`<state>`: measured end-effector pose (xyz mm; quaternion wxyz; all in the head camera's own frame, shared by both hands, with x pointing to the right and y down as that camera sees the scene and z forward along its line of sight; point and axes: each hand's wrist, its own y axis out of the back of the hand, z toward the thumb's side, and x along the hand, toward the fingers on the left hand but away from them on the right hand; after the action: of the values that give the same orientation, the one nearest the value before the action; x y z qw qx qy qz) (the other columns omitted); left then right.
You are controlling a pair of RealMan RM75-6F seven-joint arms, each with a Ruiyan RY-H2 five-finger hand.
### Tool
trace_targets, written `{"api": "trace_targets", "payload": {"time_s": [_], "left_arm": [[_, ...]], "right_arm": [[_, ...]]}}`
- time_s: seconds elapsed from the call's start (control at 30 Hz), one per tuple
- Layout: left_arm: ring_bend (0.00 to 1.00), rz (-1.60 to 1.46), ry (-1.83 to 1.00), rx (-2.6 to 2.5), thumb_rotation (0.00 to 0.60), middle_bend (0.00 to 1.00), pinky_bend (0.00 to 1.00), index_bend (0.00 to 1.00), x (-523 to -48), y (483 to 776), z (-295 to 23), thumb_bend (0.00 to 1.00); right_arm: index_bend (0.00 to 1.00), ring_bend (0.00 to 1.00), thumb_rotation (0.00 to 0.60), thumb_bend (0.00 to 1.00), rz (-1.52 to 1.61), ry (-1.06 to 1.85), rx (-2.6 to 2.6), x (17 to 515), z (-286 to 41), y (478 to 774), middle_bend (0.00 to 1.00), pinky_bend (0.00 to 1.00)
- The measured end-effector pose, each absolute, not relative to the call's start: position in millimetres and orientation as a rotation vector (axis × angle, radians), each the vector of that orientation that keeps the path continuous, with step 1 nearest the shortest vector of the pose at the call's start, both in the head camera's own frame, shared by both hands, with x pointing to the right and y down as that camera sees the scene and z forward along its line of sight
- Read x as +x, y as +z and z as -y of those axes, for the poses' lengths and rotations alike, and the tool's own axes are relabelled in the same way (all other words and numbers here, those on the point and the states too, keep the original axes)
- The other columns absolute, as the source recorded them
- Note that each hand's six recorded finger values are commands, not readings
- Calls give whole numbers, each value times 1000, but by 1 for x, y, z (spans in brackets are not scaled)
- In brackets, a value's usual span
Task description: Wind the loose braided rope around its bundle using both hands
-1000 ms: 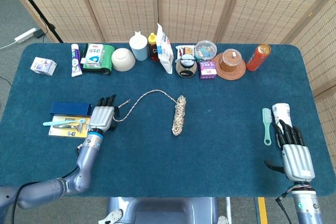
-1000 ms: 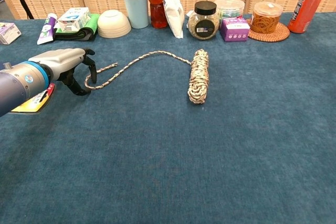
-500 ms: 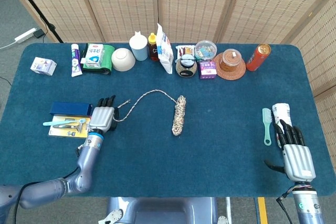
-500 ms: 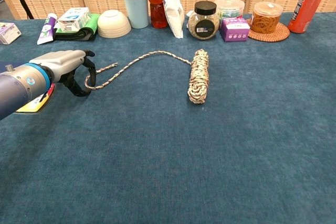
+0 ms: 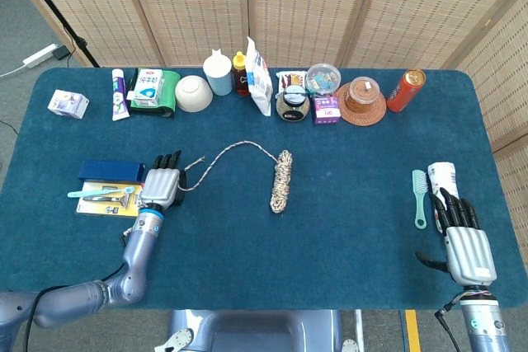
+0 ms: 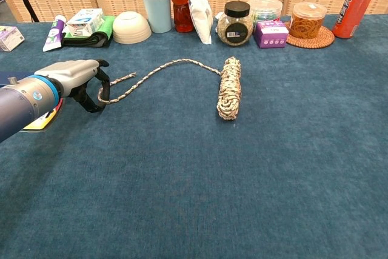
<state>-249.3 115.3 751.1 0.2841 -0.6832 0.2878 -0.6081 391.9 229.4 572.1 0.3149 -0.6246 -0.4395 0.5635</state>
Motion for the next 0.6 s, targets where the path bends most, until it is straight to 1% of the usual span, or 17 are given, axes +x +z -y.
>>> {"api": "trace_targets", "payload": {"time_s": [0.4,0.6], "left_arm": [[0,-766,-1634,-1817,600,0,0,579,-252,752,-115,413],[0,-780,-1615,-1804,600,0,0,581,-257,743,-111,413]], "right_arm": [[0,0,600,0,1161,1484,-1647,392,-229,572,0,0],[0,0,600,0,1163,1481,-1648,393,-229,571,0,0]]}}
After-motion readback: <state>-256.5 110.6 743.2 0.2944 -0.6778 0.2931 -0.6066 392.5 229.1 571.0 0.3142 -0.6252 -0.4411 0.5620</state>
